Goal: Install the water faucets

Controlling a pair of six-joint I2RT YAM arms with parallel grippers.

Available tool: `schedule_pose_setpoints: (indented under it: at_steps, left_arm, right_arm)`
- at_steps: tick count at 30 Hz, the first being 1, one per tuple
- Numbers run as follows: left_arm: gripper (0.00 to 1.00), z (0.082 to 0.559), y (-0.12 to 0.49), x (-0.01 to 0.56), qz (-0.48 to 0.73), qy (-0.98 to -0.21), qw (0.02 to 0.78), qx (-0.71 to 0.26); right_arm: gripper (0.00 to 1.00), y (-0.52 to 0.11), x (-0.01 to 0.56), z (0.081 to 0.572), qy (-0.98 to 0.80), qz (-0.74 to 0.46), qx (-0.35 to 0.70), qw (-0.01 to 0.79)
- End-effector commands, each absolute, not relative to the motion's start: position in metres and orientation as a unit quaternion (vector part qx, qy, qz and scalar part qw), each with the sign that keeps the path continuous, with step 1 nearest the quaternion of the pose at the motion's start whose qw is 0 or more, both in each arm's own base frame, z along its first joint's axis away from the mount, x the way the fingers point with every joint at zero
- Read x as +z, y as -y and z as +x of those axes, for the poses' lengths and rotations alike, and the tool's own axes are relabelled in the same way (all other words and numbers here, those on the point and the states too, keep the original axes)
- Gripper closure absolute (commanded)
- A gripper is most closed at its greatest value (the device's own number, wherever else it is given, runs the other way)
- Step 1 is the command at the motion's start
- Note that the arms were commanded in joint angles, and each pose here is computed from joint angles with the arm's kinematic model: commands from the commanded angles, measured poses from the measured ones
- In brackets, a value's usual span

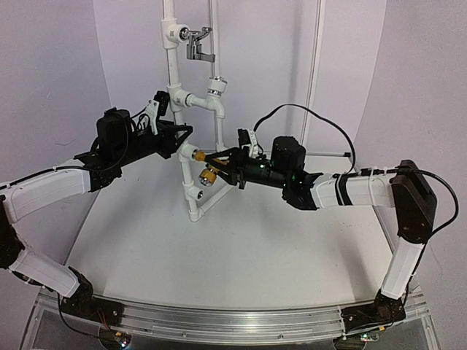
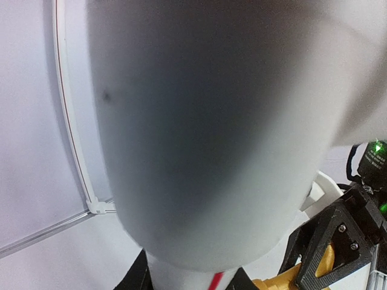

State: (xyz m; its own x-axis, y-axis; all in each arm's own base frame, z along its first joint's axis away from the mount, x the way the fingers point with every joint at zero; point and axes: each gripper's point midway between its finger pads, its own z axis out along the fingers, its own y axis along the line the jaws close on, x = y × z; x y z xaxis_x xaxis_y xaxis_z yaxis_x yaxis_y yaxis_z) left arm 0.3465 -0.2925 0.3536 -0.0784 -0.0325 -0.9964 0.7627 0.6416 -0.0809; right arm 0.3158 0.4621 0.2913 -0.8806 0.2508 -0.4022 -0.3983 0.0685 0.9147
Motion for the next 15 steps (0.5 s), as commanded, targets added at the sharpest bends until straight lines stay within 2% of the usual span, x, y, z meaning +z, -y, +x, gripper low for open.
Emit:
schedule_pose_setpoints:
  at_steps: [1,12,15]
  left_arm:
    - [1.0,0.275,0.342,0.301,0.331,-0.696,0.451,-0.45]
    - [1.0,0.276,0.342,0.299,0.331,-0.698,0.449,-0.448]
    - [1.0,0.276,0.342,0.297,0.33,-0.7,0.449,-0.447]
  right_arm:
    - [1.0,-0.436,0.302,0.367,-0.64,0.106,0.727,0.227]
    - [1.0,-0.434,0.282,0.371,-0.614,0.213,0.751,0.117]
    - [0.97,-0.43,0.283,0.371,-0.605,0.232,0.754,0.106]
